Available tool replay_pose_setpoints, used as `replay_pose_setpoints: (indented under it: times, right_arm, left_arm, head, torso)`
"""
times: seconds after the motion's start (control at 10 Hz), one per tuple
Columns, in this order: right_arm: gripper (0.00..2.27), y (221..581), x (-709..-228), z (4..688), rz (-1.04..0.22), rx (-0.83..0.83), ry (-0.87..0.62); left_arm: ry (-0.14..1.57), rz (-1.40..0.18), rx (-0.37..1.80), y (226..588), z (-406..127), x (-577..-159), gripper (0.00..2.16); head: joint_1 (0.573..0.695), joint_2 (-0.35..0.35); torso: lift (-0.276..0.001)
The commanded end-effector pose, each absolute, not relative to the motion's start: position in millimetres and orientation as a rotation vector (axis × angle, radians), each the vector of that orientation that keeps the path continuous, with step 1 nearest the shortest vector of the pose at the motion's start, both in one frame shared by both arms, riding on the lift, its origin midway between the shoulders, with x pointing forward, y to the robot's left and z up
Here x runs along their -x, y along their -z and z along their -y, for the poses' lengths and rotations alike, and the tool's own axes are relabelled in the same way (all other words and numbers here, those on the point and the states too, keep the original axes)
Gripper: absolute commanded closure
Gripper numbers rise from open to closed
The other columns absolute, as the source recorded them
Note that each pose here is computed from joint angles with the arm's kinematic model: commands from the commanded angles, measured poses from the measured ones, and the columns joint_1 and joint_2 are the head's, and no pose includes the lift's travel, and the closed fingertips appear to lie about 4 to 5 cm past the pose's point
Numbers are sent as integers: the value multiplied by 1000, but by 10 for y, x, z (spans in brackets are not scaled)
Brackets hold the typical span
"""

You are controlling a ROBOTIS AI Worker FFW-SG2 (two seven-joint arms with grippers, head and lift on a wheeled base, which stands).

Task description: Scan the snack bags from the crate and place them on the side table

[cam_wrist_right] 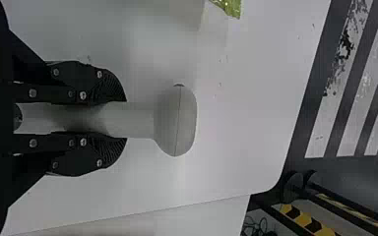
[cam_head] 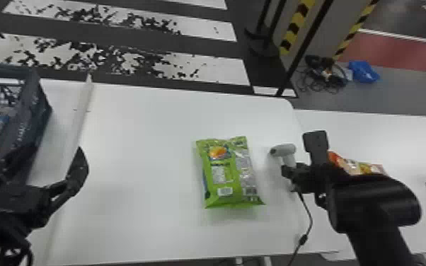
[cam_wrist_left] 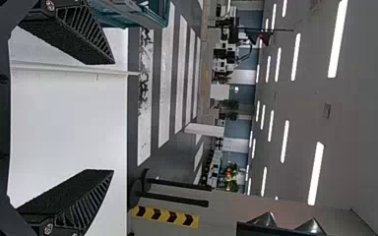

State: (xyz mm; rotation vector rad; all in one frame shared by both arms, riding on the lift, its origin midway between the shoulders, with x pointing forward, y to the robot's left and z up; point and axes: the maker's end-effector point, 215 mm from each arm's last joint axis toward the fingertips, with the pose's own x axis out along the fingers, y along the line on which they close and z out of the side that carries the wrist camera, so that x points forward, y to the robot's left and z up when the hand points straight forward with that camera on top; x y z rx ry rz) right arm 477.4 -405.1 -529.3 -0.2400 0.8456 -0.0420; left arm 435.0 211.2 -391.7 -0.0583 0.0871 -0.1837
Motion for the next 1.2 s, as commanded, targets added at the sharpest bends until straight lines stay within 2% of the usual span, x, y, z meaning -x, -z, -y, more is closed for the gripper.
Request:
replay_pose_setpoints:
  times: [0.0, 0.6, 1.1]
  right_arm:
    - [2246, 5165, -4734, 4046, -827, 241, 49]
    - [2246, 4648, -3959, 3706, -859, 177, 29]
    - [2246, 4609, -3345, 3252, -953, 130, -33]
  left_arm:
    - [184, -86, 58, 3909, -2110, -4351, 87]
    - [188, -91, 61, 3948, -2078, -4362, 87]
    - [183, -99, 63, 3989, -2083, -4350, 90]
  head:
    - [695, -234]
    - [695, -235]
    - [695, -191]
  torso:
    - [-81]
    - [-81]
    - [-81]
